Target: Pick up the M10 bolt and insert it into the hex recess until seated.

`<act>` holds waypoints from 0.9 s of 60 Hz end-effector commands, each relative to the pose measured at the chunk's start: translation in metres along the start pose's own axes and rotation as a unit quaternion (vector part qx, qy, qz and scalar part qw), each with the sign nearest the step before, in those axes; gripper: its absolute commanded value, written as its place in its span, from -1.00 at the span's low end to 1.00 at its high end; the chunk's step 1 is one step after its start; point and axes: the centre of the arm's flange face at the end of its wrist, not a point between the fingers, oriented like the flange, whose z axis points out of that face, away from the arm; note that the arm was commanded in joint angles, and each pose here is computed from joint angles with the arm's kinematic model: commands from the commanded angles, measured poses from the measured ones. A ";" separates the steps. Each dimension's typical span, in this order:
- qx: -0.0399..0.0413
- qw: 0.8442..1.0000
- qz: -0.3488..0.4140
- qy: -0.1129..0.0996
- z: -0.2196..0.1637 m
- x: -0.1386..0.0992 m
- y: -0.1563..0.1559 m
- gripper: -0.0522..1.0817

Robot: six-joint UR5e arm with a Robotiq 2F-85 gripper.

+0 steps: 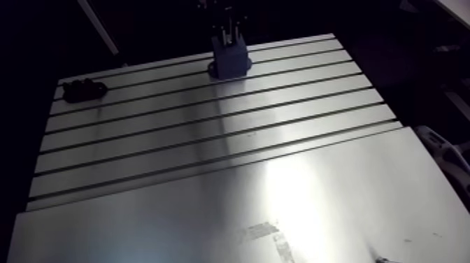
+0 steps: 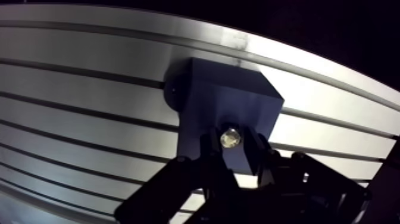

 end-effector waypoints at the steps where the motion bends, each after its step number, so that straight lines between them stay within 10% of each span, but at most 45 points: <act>1: 0.000 1.000 0.000 0.001 -0.001 0.000 0.000 0.24; 54: -0.001 1.000 0.002 0.000 0.000 0.000 0.001 0.26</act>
